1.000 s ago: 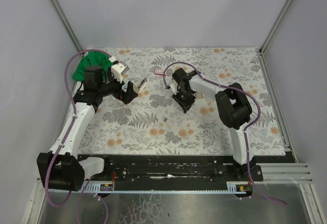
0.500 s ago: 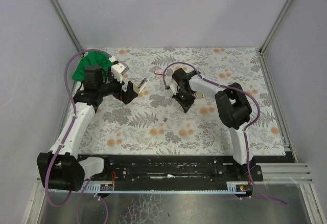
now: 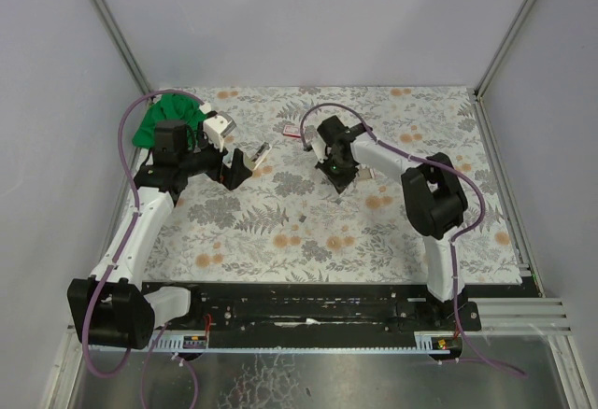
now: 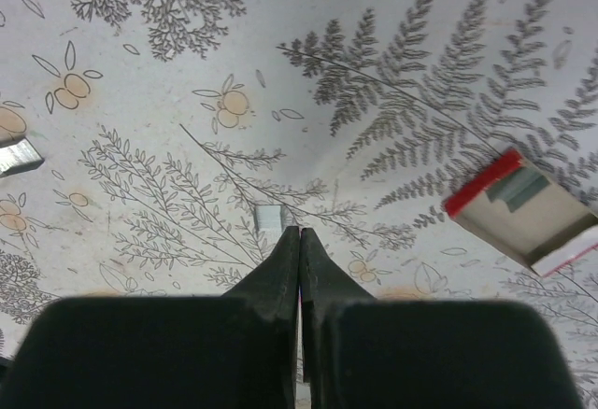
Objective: Unload the staples from the stapler
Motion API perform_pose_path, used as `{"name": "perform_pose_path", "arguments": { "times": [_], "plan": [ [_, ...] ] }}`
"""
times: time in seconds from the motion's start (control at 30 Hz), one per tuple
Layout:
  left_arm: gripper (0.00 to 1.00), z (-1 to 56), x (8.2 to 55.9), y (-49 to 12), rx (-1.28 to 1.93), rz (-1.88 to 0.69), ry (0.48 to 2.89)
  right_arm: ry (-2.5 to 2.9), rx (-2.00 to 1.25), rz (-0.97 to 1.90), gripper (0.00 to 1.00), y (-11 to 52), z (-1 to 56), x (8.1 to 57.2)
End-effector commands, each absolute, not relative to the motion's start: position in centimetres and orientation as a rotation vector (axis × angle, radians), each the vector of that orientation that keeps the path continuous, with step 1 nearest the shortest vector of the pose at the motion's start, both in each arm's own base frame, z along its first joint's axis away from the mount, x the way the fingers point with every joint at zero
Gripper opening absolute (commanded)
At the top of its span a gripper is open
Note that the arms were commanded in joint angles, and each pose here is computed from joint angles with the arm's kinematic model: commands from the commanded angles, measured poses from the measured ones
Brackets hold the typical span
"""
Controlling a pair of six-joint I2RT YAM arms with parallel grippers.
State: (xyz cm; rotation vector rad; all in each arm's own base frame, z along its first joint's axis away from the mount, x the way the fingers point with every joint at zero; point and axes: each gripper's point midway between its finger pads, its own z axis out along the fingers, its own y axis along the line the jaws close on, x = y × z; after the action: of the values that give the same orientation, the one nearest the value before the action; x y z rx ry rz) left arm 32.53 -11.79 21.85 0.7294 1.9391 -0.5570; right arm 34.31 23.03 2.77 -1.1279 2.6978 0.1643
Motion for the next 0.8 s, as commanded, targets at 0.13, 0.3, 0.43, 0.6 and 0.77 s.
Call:
{"name": "perform_pose_path", "arguments": {
  "times": [0.13,0.3,0.43,0.6,0.77],
  "plan": [
    [1.0,22.6,33.1,-11.9,0.726,-0.564,1.891,2.638,-1.076,0.225,0.0,22.9,6.2,35.7],
    [1.0,22.6,33.2,-11.8,0.725,-0.565,1.892,2.712,-1.126,0.254,0.14,22.7,4.4,34.3],
    [1.0,22.6,33.2,-11.9,0.724,-0.565,1.892,2.722,-1.144,0.278,0.24,23.0,4.0,33.9],
    [1.0,22.5,33.2,-11.8,0.723,-0.566,1.894,2.722,-1.153,0.3,0.25,23.7,3.5,33.6],
    [1.0,22.5,33.2,-11.8,0.723,-0.567,1.896,2.741,-1.166,0.32,0.25,24.1,2.6,33.2]
  ]
}}
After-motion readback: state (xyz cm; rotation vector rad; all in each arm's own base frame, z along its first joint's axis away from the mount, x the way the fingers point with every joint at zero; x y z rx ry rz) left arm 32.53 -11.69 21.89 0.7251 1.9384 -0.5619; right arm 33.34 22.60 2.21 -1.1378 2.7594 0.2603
